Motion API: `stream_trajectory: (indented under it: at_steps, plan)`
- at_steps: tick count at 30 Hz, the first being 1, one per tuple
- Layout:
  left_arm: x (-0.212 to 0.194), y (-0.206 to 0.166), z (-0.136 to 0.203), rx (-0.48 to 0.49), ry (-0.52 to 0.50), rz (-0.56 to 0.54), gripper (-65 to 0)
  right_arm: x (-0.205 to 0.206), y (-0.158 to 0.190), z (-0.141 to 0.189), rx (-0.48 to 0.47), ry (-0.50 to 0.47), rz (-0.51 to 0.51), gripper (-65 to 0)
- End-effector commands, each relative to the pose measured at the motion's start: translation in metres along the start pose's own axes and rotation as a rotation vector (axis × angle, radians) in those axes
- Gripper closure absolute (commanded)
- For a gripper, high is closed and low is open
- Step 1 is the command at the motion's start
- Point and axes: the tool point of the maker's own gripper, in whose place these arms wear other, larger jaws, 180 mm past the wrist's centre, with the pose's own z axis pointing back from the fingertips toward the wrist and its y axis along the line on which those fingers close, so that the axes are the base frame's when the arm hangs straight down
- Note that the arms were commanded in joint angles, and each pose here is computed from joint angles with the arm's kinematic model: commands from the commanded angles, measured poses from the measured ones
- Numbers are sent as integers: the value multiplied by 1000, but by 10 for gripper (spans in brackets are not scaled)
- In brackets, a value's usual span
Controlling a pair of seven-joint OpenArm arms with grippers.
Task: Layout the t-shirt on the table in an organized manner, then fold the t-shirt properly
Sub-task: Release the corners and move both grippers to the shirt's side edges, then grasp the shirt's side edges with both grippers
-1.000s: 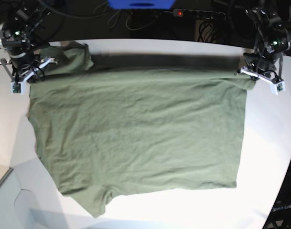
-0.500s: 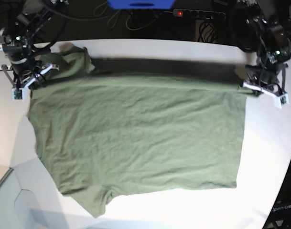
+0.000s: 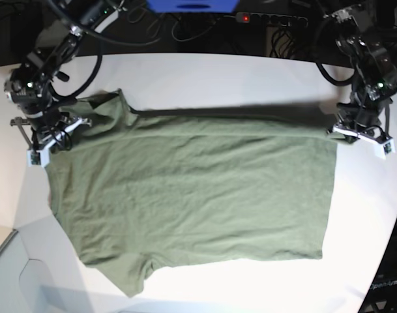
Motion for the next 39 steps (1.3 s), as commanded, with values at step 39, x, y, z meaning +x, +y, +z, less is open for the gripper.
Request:
stream_trajectory:
  at_steps: [39]
  plan:
    - [14,0,-44,-8,-21,84,-2,62,12,-65,141,-81,-25,0]
